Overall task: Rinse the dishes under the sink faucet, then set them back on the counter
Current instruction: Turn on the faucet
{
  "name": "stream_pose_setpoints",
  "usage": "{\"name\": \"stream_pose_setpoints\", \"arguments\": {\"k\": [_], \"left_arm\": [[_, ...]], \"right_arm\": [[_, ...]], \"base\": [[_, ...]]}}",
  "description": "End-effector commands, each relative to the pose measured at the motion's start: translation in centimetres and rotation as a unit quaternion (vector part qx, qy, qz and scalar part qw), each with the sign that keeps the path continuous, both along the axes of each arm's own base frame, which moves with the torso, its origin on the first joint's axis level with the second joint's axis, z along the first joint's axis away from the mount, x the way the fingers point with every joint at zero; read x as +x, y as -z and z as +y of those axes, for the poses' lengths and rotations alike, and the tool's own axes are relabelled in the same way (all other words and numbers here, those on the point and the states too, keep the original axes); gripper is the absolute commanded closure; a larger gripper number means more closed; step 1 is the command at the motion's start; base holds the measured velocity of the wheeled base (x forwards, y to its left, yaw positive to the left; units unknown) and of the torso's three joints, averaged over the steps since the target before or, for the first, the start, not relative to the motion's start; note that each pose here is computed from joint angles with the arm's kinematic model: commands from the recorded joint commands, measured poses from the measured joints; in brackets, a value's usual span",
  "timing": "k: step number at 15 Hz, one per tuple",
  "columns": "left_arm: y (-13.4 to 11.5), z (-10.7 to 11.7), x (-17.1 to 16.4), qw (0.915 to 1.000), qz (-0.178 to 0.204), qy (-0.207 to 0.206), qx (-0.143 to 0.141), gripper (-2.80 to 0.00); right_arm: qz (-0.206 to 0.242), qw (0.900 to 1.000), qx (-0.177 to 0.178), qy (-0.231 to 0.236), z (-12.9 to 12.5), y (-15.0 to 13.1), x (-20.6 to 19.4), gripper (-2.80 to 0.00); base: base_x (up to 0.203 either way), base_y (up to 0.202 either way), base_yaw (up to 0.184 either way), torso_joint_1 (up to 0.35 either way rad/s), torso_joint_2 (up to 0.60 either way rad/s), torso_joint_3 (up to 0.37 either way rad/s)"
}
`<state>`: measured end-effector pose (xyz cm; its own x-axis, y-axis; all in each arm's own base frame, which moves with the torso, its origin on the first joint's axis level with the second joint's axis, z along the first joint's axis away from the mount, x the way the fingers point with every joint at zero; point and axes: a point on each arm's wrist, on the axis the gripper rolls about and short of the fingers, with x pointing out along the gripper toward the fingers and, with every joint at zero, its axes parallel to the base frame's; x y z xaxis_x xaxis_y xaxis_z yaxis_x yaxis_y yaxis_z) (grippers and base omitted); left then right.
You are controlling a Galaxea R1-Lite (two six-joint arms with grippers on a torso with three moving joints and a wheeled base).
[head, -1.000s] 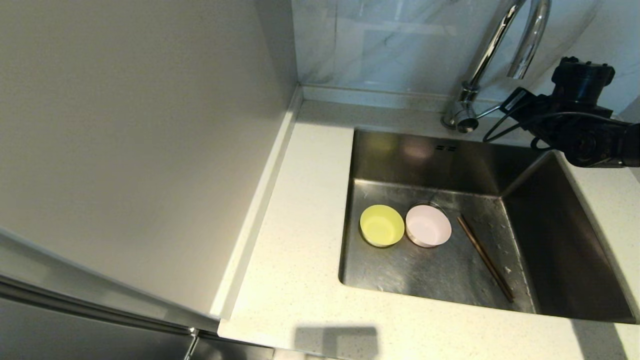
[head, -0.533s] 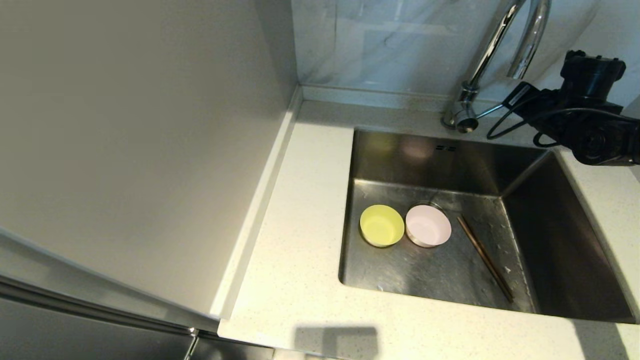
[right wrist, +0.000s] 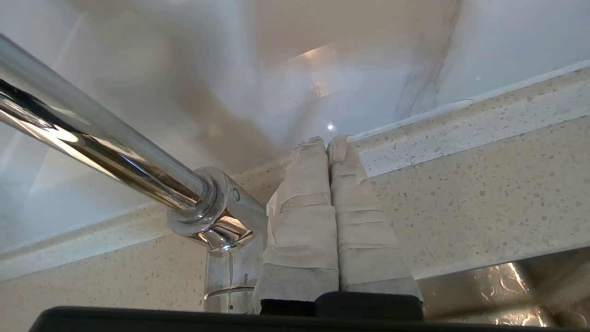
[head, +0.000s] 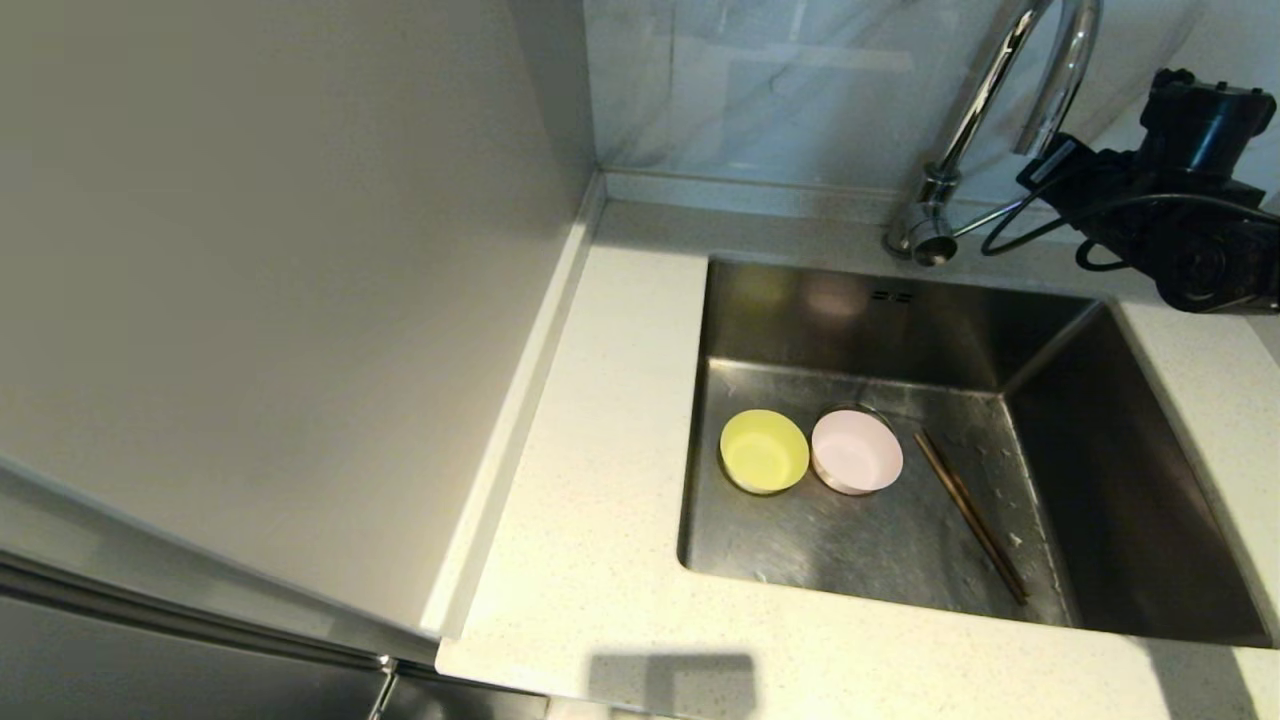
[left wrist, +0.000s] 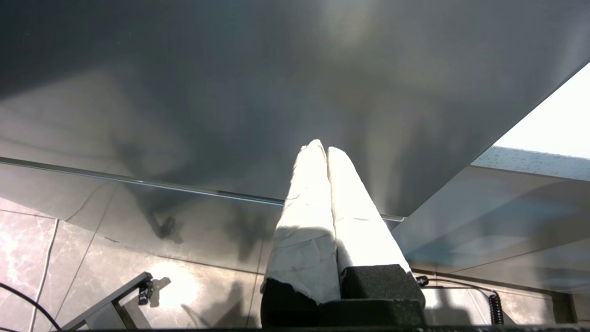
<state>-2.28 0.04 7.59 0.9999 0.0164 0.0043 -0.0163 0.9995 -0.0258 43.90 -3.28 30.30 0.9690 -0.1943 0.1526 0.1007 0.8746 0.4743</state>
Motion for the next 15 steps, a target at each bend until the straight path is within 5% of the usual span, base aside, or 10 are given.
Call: {"name": "stream_pose_setpoints", "arguments": {"k": [1, 15], "left_arm": [[0.0, 0.0, 0.0, 1.0, -0.002, 0.0, 0.0, 0.0], [0.0, 0.0, 0.0, 1.0, -0.002, 0.0, 0.0, 0.0]], "right_arm": [[0.001, 1.0, 0.001, -0.002, 0.2, 0.1, 0.0, 0.0], [0.047, 0.999, 0.0, -0.027, 0.9, 1.2, 0.1, 0.0]], "base": [[0.0, 0.0, 0.0, 0.0, 0.0, 0.0], [0.0, 0.0, 0.0, 0.0, 0.0, 0.0]]}}
